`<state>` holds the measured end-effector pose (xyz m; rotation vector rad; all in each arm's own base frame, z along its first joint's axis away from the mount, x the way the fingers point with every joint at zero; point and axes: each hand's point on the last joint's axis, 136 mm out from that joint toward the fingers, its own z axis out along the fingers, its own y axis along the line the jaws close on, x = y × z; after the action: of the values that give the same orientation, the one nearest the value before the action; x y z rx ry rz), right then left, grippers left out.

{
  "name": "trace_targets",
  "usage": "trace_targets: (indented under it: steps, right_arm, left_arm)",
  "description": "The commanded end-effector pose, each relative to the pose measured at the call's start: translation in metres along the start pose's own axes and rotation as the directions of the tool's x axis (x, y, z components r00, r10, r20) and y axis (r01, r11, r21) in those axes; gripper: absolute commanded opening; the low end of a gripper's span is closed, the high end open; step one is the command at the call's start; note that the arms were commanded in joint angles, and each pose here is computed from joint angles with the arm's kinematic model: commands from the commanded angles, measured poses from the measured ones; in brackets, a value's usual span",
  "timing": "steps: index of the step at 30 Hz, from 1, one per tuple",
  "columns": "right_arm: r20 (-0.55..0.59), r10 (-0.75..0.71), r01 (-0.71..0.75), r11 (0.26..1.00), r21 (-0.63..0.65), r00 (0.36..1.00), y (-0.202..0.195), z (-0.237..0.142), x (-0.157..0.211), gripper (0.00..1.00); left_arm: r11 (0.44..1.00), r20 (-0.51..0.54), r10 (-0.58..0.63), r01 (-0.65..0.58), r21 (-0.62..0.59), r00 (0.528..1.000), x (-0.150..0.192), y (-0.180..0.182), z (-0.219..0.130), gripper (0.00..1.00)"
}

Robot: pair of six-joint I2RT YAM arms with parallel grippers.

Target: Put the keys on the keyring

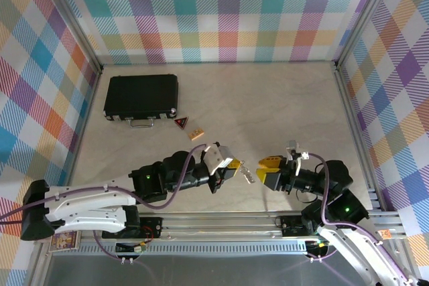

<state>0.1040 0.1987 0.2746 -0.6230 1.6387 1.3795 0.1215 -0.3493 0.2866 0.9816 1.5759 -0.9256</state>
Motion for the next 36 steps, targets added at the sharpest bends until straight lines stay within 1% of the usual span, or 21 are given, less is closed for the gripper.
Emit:
trace_targets:
  steps: [1,3,7,11,17,21,30,36]
  right_arm:
    - [0.035,-0.064,0.065,0.997,-0.047,0.997,0.01,0.0,-0.009,0.44]
    - [0.035,-0.069,0.071,0.996,-0.058,0.997,0.012,0.002,-0.011,0.45]
    - [0.045,-0.091,0.095,0.991,-0.095,0.995,0.019,0.005,-0.018,0.45]
    - [0.051,-0.126,0.132,0.981,-0.142,0.991,0.029,0.008,-0.025,0.39]
    - [0.056,-0.208,0.215,0.952,-0.217,0.977,0.045,0.012,-0.029,0.38]
    - [0.058,-0.253,0.259,0.934,-0.245,0.966,0.051,0.014,-0.032,0.37]
    - [0.063,-0.281,0.286,0.906,-0.311,0.958,0.061,0.02,-0.033,0.36]
    - [0.059,-0.302,0.303,0.885,-0.353,0.952,0.069,0.023,-0.03,0.27]
  left_arm:
    - [0.997,0.177,-0.019,0.004,0.081,0.984,-0.036,-0.014,-0.016,0.0]
    - [0.995,0.213,-0.033,0.011,0.102,0.977,-0.041,-0.016,-0.021,0.0]
    - [0.988,0.244,-0.045,0.006,0.157,0.969,-0.048,-0.024,-0.028,0.0]
    - [0.982,0.26,-0.047,-0.004,0.19,0.965,-0.05,-0.029,-0.03,0.0]
    - [0.977,0.316,-0.088,0.02,0.213,0.945,-0.054,-0.028,-0.03,0.0]
    - [0.974,0.323,-0.093,0.018,0.226,0.942,-0.056,-0.029,-0.03,0.0]
    - [0.969,0.323,-0.087,0.005,0.247,0.942,-0.061,-0.031,-0.034,0.0]
    - [0.966,0.316,-0.092,0.009,0.257,0.944,-0.06,-0.032,-0.032,0.0]
